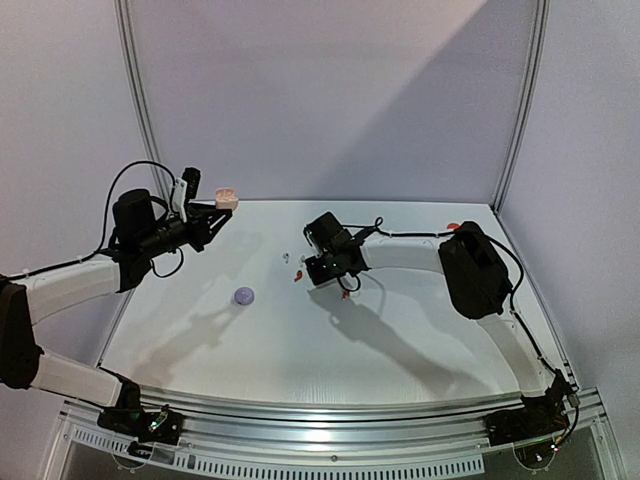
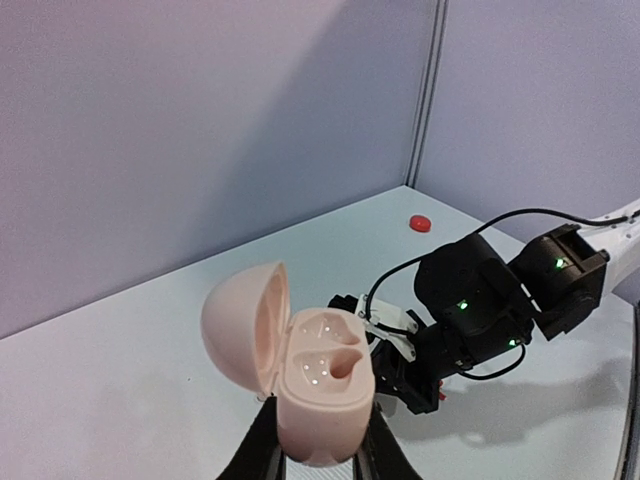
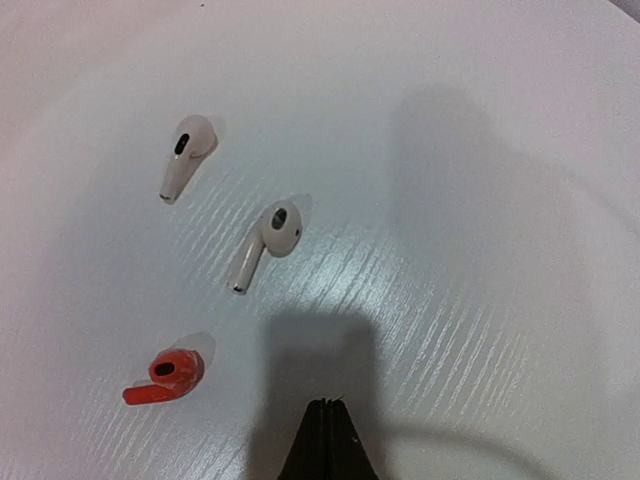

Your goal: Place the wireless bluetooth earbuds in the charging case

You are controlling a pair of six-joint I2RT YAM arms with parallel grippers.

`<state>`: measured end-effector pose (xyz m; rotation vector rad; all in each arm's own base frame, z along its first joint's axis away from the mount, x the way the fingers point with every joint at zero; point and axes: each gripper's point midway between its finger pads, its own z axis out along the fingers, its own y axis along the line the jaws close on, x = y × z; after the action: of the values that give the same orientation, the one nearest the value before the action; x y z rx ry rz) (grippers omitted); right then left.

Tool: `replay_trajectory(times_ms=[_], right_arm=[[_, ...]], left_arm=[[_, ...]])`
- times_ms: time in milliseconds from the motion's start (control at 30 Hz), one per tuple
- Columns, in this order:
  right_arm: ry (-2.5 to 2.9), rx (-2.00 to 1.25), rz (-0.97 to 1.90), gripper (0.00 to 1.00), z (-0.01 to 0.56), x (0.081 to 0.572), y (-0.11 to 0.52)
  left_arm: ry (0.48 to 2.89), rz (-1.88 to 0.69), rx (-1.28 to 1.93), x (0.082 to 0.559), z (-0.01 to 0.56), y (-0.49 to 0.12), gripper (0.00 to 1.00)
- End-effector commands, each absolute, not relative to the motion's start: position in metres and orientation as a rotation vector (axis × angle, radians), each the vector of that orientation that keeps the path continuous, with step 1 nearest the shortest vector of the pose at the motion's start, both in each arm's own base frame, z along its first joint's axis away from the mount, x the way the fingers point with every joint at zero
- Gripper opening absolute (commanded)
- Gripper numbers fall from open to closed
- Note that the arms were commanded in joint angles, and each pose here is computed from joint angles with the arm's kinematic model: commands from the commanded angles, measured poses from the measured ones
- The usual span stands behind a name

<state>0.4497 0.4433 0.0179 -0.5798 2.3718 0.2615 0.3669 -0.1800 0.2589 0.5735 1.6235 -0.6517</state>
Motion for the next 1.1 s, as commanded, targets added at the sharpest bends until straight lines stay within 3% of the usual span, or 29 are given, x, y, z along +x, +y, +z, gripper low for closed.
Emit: replay_trajectory(times_ms=[0, 333, 567, 700, 1067], right_arm=[[2.425, -0.583, 0.265, 0.00, 0.018, 0.437, 0.437], [2.356, -0.435, 0.412, 0.09, 0.049, 0.473, 0.461], [2.322, -0.346, 0.520, 0.34, 0.053, 0.490, 0.482], [2.292, -0.330, 0.501, 0.44, 0.056, 0.501, 0.488], [2.351, -0.404, 0.351, 0.45, 0.016, 0.495, 0.478]], left_arm=[[1.616, -0.632, 0.575, 0.364, 0.260, -0.174, 0.00], [1.608, -0.649, 0.575, 0.363, 0.260, -0.176, 0.00], [1.607, -0.651, 0.577, 0.363, 0.260, -0.176, 0.00], [1.600, -0.644, 0.579, 0.362, 0.263, -0.176, 0.00], [1.605, -0.633, 0.574, 0.362, 0.260, -0.174, 0.00]])
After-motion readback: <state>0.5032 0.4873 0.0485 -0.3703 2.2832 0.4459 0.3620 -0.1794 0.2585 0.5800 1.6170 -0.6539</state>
